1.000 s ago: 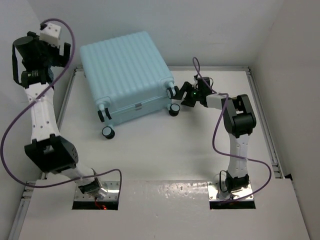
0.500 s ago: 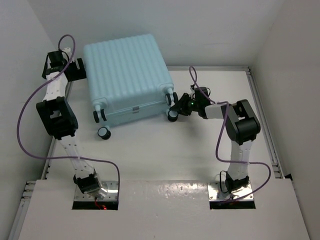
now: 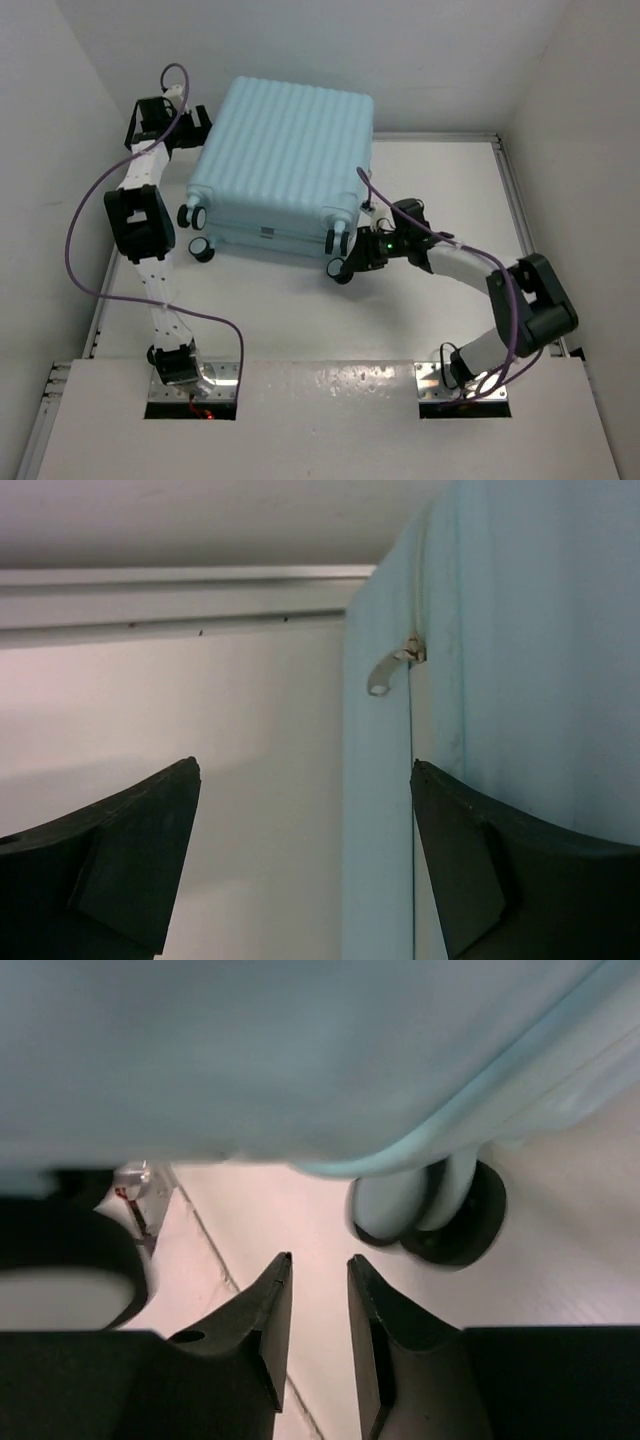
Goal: Pack the luggage
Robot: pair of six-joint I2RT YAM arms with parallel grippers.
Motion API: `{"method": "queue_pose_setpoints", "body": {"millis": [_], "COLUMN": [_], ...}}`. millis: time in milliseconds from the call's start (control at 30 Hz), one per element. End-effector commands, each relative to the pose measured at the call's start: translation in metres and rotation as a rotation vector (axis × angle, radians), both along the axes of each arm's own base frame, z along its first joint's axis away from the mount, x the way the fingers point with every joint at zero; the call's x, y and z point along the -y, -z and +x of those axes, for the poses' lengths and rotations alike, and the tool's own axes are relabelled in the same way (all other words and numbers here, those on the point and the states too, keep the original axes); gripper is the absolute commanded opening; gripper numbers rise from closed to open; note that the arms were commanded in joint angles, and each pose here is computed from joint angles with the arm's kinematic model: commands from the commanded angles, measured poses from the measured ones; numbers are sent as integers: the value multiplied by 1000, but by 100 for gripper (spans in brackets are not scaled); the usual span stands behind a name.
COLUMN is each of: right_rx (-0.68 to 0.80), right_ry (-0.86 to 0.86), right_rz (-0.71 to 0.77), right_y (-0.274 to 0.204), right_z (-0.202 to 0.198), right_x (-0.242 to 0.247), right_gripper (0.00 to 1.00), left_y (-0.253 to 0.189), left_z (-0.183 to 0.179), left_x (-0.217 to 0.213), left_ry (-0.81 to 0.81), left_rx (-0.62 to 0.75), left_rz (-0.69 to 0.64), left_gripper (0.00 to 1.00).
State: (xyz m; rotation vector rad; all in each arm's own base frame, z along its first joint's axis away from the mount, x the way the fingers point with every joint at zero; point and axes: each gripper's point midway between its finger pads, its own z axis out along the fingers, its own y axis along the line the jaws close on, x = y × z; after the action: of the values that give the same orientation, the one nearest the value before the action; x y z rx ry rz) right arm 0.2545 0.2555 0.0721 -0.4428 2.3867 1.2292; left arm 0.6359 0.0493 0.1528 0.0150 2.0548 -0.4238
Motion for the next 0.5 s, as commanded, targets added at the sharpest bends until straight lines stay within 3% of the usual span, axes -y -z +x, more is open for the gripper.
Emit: {"method": "queue_pose_setpoints", "body": {"millis": [0, 67, 167, 267, 367, 400, 467], "right_rx": [129, 225, 394, 487, 432, 411, 447], "right_ry": [5, 100, 279, 401, 433, 445, 439], "right_rz": [29, -21, -149, -234, -212, -193, -139], "right_y": [-35, -44, -44, -42, -33, -28, -33], "right_z": [7, 16, 50, 93, 134, 151, 168], "right_x": [25, 48, 94, 120, 116, 111, 95], "right_gripper": [29, 29, 29, 24, 22, 22, 22], "left_y": [-57, -115, -190, -234, -213, -234, -200], "left_z": [16, 17, 1, -31, -60, -81, -106], "left_x": [10, -41, -68, -55, -16, 6, 22], "left_ry": [-101, -233, -247, -147, -17, 23, 74], "left_rx": [126, 276, 424, 479, 394, 426, 331], "left_rz": [-32, 5, 109, 256, 365, 392, 411], "left_gripper": [89, 91, 93, 100, 100, 100, 100]}}
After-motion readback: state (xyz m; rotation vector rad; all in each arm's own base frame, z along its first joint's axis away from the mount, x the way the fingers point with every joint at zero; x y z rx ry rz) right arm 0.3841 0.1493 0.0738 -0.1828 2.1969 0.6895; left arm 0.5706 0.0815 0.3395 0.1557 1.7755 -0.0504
